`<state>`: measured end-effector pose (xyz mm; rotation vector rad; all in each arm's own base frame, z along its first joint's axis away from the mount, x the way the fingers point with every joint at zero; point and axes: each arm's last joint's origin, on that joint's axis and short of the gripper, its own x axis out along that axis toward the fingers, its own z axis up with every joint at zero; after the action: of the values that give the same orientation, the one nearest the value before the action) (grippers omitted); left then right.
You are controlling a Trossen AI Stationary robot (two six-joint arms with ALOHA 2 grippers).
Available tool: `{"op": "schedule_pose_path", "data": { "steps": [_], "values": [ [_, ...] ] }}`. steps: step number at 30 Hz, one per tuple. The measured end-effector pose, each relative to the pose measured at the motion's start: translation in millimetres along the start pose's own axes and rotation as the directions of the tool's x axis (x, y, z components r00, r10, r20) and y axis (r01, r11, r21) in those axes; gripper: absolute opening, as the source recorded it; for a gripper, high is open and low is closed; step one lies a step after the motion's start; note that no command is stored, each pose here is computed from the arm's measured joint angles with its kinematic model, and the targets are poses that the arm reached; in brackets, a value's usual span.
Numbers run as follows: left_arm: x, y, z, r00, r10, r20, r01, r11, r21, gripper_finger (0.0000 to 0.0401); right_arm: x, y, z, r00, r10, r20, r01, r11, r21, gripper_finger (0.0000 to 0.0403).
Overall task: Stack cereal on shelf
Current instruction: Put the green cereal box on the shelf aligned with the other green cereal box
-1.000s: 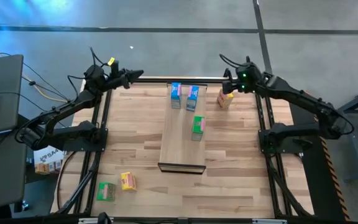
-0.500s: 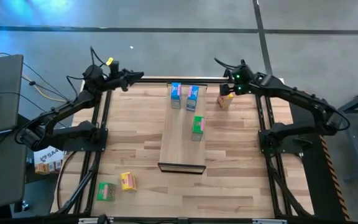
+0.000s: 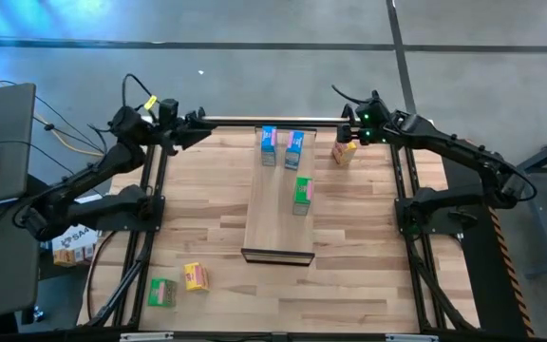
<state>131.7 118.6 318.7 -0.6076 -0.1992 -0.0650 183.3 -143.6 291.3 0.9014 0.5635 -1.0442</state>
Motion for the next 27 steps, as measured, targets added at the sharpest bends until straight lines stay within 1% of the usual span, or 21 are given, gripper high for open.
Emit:
{"op": "schedule_pose_path", "data": {
  "steps": [2, 4, 8, 10, 12, 15, 17, 19, 21, 23, 25, 27],
  "values": [
    [6.7, -14.3, 6.9, 0.999, -0.033, 0.007, 0.033, 0.999, 0.021, 0.0226, 0.0, 0.0, 0.0, 1.000, 0.000, 0.000, 0.000, 1.000, 0.013, 0.0358],
    [14.0, -24.3, 11.8, 1.000, -0.027, -0.013, 0.027, 0.999, 0.037, 0.0226, 0.0, 0.0, 0.1, 1.000, 0.000, 0.001, 0.000, 1.000, 0.026, 0.0357],
    [25.9, -36.2, 14.1, 0.991, 0.085, -0.108, -0.078, 0.995, 0.061, 0.0225, 0.0, 0.1, 0.1, 1.000, 0.001, 0.002, -0.001, 1.000, 0.029, 0.0358],
    [30.2, -43.3, 11.5, 0.977, 0.113, -0.183, -0.105, 0.993, 0.053, 0.0225, 0.0, 0.1, 0.1, 1.000, 0.001, 0.002, -0.001, 1.000, 0.027, 0.0358],
    [32.5, -51.0, 4.4, 0.953, 0.106, -0.285, -0.109, 0.994, 0.006, 0.0225, 0.0, 0.0, 0.1, 1.000, -0.001, 0.003, 0.001, 1.000, 0.026, 0.0358],
    [30.4, -69.1, -6.7, 0.906, 0.065, -0.419, -0.109, 0.991, -0.081, 0.0225, 0.0, -0.3, 0.5, 1.000, -0.013, 0.014, 0.013, 1.000, 0.014, 0.0357],
    [27.5, -81.3, -14.6, 0.871, 0.051, -0.489, -0.138, 0.980, -0.142, 0.0225, 0.0, -0.5, 0.6, 1.000, -0.018, 0.018, 0.018, 1.000, -0.008, 0.0358],
    [22.7, -90.6, -26.0, 0.823, 0.067, -0.564, -0.218, 0.954, -0.205, 0.0225, 0.0, -0.5, 0.6, 1.000, -0.018, 0.018, 0.019, 1.000, -0.024, 0.0357],
    [17.0, -100.3, -36.0, 0.774, 0.085, -0.628, -0.305, 0.918, -0.252, 0.0225, 0.0, -0.5, 0.5, 1.000, -0.018, 0.018, 0.019, 0.999, -0.042, 0.0357],
    [9.6, -108.8, -46.5, 0.713, 0.108, -0.693, -0.411, 0.865, -0.287, 0.0225, 0.0, -0.5, 0.5, 1.000, -0.018, 0.017, 0.019, 0.997, -0.072, 0.0357],
    [2.6, -115.4, -57.2, 0.648, 0.138, -0.749, -0.517, 0.802, -0.299, 0.0225, 0.0, -0.5, 0.5, 1.000, -0.018, 0.017, 0.020, 0.994, -0.106, 0.0357],
    [-2.9, -123.1, -66.8, 0.589, 0.148, -0.795, -0.592, 0.748, -0.299, 0.0225, 0.0, -0.5, 0.5, 1.000, -0.018, 0.016, 0.020, 0.992, -0.129, 0.0357]
  ]
}}
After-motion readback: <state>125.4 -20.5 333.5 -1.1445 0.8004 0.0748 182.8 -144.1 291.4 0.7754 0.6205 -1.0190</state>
